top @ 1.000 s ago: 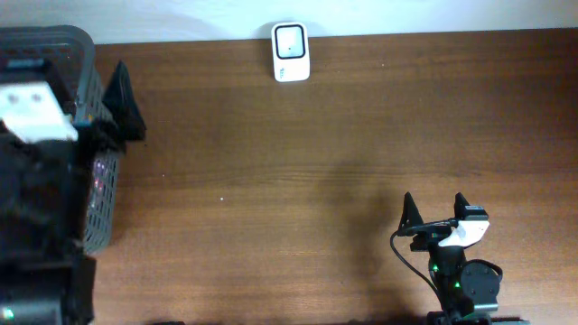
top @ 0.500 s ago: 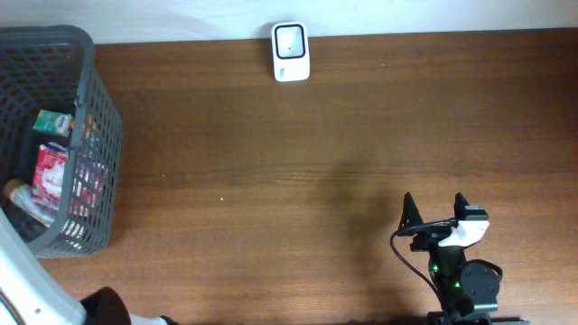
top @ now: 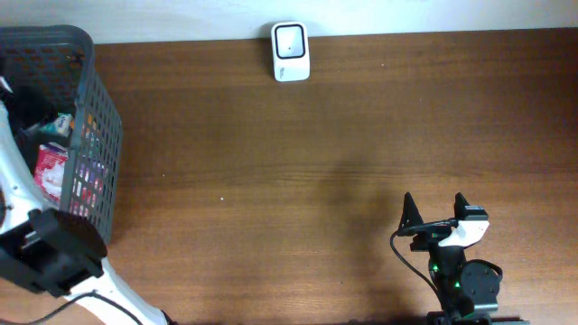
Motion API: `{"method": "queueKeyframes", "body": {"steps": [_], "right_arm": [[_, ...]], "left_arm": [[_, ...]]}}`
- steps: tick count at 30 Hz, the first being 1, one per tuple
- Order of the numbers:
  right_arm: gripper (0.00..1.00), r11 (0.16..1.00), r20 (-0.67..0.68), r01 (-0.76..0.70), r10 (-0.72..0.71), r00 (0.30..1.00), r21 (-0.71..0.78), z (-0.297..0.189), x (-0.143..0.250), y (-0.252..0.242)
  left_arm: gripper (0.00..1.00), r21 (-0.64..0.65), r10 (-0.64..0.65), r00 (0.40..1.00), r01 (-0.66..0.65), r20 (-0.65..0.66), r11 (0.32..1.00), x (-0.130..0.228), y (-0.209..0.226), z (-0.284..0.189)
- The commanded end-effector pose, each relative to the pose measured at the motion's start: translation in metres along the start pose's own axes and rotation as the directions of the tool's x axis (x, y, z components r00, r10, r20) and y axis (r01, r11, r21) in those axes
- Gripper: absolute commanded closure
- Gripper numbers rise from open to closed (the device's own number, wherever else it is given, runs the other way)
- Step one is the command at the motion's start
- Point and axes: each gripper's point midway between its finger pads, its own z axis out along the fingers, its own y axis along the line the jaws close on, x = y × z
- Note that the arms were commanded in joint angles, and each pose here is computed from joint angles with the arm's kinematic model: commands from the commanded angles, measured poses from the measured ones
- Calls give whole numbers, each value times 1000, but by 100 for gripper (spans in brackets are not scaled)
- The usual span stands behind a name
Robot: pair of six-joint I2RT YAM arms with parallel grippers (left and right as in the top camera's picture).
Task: Scan the item barcode
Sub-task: 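Reach the left gripper into the basket and grasp the purple-red tissue pack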
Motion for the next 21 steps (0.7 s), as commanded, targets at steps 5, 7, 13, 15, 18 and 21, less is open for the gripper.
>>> {"method": "queueKeyframes", "body": {"steps": [5, 7, 13, 15, 18, 21], "right_arm": [[1, 1000, -2, -5, 5, 1000, 17, 0, 2, -4], [1, 1000, -2, -5, 5, 1000, 17, 0, 2, -4], [1, 1000, -2, -5, 5, 1000, 16, 0, 2, -4], [1, 1000, -2, -5, 5, 1000, 16, 0, 2, -4], [1, 1000, -2, -5, 5, 1000, 17, 0, 2, -4], [1, 1000, -2, -5, 5, 1000, 16, 0, 2, -4]], "left_arm": [[26, -92, -62, 969, 41, -241, 995, 41, 1, 56], [26, -113, -63, 959, 33, -275, 993, 46, 3, 67], [27, -144, -75, 922, 21, -380, 989, 72, 4, 92], [28, -146, -74, 918, 18, -389, 989, 75, 4, 95], [50, -146, -74, 919, 18, -387, 989, 75, 4, 95], [91, -142, -64, 920, 9, -387, 990, 74, 4, 95]]}}
